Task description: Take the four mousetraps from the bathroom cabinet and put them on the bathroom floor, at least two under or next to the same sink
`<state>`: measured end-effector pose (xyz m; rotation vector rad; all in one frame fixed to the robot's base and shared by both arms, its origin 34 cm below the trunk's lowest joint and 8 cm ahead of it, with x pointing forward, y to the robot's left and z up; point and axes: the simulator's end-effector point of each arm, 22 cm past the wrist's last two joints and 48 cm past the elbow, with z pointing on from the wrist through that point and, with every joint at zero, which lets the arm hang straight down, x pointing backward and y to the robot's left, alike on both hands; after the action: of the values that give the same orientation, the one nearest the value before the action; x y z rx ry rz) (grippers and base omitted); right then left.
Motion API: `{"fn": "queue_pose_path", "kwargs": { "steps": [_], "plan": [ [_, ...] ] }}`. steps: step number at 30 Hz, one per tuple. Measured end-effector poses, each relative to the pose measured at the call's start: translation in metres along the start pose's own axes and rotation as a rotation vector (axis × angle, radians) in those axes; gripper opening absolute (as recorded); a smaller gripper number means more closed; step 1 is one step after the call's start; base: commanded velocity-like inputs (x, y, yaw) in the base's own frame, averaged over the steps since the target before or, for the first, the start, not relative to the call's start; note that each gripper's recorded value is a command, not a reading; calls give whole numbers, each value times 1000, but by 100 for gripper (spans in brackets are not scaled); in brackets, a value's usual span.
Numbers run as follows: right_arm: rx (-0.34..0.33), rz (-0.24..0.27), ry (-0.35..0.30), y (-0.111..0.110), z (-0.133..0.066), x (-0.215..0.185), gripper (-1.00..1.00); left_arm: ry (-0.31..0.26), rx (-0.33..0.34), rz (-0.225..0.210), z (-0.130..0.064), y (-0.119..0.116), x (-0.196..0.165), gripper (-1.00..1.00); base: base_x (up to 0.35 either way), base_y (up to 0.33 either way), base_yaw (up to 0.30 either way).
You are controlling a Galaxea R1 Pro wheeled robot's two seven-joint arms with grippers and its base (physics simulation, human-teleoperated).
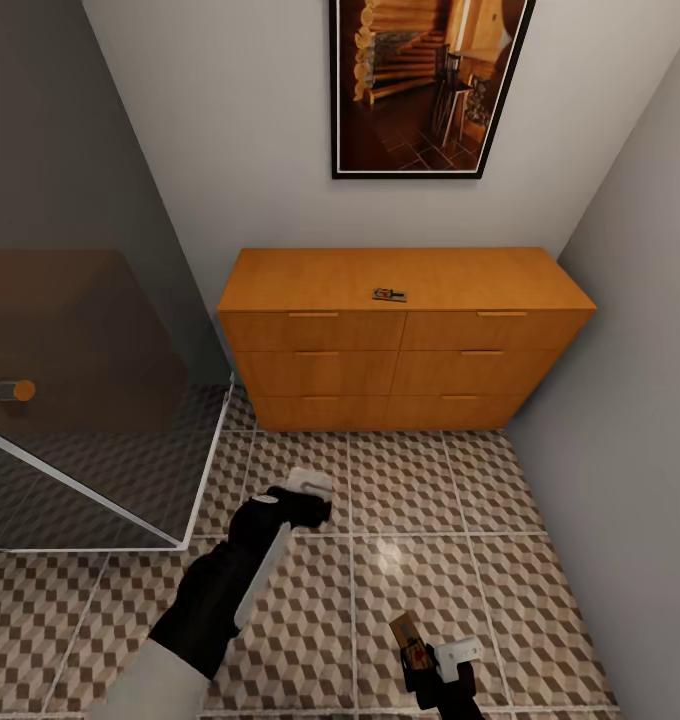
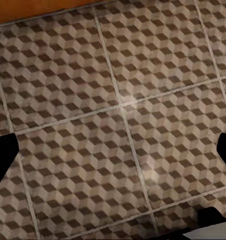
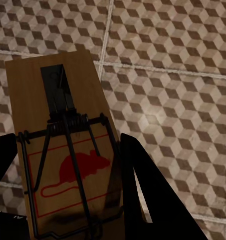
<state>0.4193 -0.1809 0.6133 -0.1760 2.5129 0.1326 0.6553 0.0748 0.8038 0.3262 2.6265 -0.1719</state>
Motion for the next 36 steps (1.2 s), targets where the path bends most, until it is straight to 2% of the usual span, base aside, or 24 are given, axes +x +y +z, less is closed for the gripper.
{"fn": "queue_pose_path", "kwargs": {
  "steps": [6, 12, 18, 23, 24, 28, 36],
  "plan": [
    [0, 1, 0, 0, 0, 0, -100, -77, -46, 58, -22, 19, -108, 100, 0, 0, 0],
    [-1, 0, 0, 0, 0, 0, -100, -159, -79, 84, -42, 32, -182, 100, 0, 0, 0],
    [-12, 5, -1, 8, 0, -1, -100, -169, -82, 85, -46, 35, -196, 100, 0, 0, 0],
    [-18, 13, -2, 15, 1, -2, -100, -182, -56, 78, -50, 30, -201, 100, 0, 0, -9],
    [-18, 13, -2, 15, 1, -2, -100, -215, -50, 84, -59, 27, -211, 100, 0, 0, -77],
    [-17, 12, -4, 14, 0, -3, -100, -277, -52, 101, -78, 27, -229, 100, 0, 0, -171],
    [-15, 11, -10, 13, 0, -6, -100, -304, -50, 153, -88, 14, -234, 100, 0, 0, -221]
  ]
}}
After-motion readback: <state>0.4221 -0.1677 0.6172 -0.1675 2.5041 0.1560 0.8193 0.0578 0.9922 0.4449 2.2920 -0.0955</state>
